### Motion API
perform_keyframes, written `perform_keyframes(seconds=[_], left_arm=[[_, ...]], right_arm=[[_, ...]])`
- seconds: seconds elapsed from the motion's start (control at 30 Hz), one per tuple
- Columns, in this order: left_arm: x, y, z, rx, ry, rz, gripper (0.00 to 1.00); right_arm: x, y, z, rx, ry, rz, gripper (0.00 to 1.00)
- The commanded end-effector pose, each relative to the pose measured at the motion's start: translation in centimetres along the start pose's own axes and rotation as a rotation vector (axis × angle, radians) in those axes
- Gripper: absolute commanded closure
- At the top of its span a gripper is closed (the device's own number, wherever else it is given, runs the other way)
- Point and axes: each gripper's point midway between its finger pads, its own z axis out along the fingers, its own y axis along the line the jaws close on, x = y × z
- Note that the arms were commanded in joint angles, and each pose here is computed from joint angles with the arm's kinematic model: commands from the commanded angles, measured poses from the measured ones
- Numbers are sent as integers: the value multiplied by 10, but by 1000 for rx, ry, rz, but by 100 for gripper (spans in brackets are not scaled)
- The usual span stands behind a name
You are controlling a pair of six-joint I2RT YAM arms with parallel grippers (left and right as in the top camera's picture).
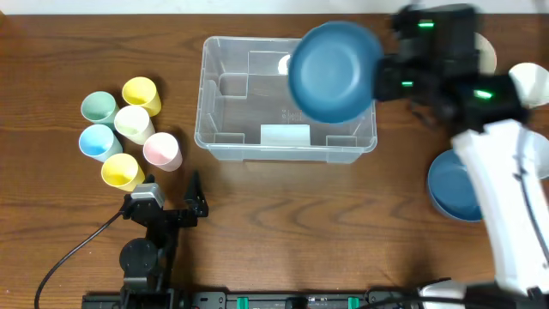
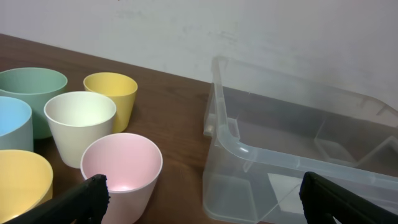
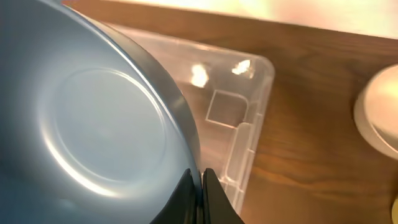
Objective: Pack container
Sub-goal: 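Carry the blue bowl into the bin and release it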
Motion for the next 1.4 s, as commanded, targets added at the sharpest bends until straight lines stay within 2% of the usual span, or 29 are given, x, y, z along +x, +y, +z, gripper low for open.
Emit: perform_keyframes(seconds=[0.0, 0.23, 0.43, 1.07, 1.37], left_arm=[[16, 2, 1, 0, 43, -1, 2], [16, 2, 1, 0, 43, -1, 2], [16, 2, 1, 0, 43, -1, 2], [16, 2, 1, 0, 43, -1, 2], [16, 2, 1, 0, 43, -1, 2]], right_arm=[[7, -14, 38, 204, 54, -78, 99], [28, -17, 108, 274, 145, -72, 98], [39, -25, 145, 319, 170, -56, 99], [31, -44, 165, 378, 124, -28, 99], [49, -49, 187, 395, 174, -38, 98]])
